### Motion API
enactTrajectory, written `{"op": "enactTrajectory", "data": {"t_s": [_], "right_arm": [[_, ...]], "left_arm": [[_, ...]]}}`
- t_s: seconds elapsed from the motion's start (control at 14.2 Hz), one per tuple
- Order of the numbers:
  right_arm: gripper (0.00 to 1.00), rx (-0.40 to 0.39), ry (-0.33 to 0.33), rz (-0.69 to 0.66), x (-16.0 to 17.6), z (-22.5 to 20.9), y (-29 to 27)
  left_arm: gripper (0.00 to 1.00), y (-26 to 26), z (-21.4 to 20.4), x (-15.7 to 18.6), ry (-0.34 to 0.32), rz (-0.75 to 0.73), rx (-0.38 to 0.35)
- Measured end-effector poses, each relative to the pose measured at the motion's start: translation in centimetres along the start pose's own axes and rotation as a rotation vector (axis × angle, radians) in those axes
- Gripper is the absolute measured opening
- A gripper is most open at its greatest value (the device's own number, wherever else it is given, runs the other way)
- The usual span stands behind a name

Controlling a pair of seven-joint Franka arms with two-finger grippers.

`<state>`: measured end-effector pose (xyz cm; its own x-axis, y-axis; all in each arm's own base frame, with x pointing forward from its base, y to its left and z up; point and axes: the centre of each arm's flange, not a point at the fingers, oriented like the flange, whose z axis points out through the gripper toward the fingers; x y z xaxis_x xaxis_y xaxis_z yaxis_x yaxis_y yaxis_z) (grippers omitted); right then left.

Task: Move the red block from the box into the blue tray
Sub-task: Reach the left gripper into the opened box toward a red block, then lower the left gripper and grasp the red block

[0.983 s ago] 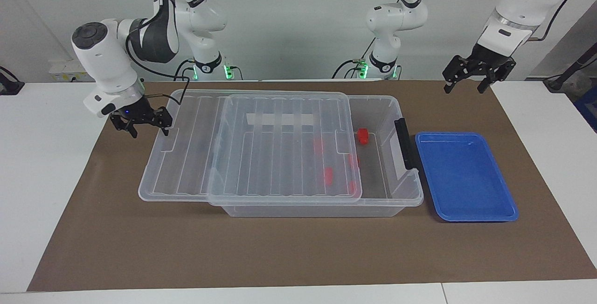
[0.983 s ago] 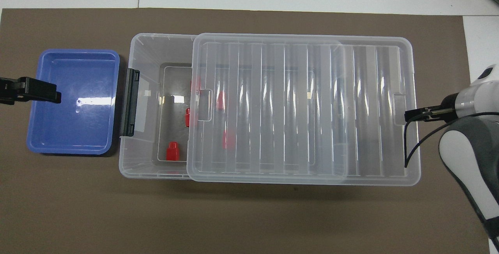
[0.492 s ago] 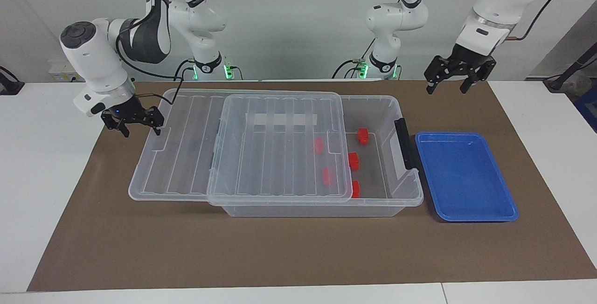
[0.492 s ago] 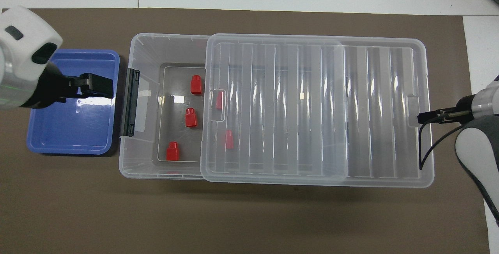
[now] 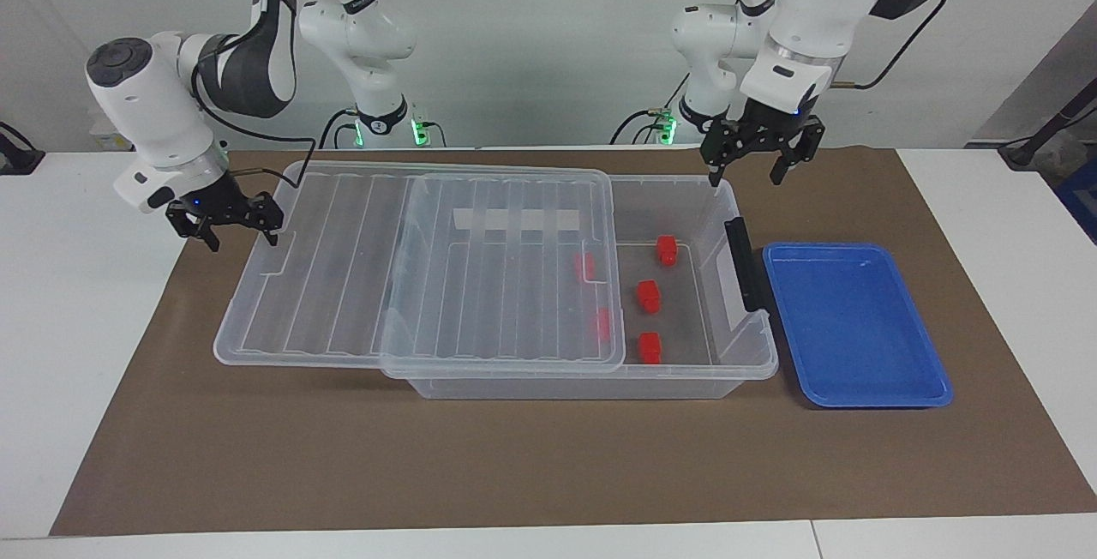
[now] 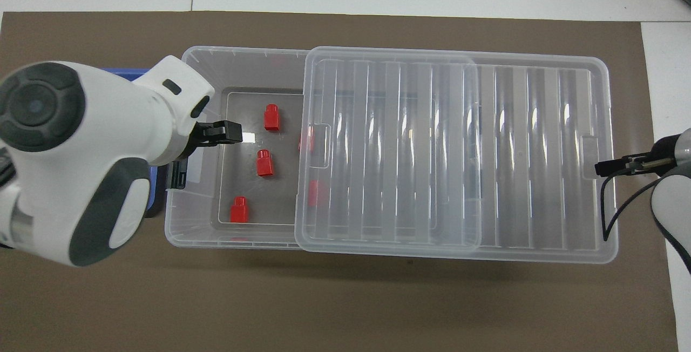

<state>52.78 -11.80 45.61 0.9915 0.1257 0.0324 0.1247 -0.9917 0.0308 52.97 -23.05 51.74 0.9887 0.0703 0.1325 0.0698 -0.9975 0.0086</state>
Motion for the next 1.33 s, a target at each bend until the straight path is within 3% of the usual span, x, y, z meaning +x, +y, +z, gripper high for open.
{"op": "enactTrajectory", "data": {"t_s": [0.28,0.49,0.77,1.05,1.33], "right_arm": [[1.00,0.001,-0.005,-0.001,0.1,-0.6,0.0],[1.00,-0.001,-0.005,0.030,0.6,-3.9,-0.6],[1.00,0.000,0.002,0.126,2.5,-8.8,-6.2],[1.00,-0.004,0.001,0.223,4.2,-13.5,-13.1],[1.00,-0.001,-0.007,0.280,6.0,-16.5,-13.4]], "left_arm": [[1.00,0.8,3.8,0.1,0.006,-0.057,-0.002],[1.00,0.3,6.7,0.1,0.010,-0.075,-0.009],[1.00,0.9,10.0,-0.3,0.009,-0.107,-0.018],[1.00,2.3,14.6,-1.1,-0.003,-0.107,0.035],[1.00,3.8,19.7,-3.0,-0.005,-0.076,0.094]]}}
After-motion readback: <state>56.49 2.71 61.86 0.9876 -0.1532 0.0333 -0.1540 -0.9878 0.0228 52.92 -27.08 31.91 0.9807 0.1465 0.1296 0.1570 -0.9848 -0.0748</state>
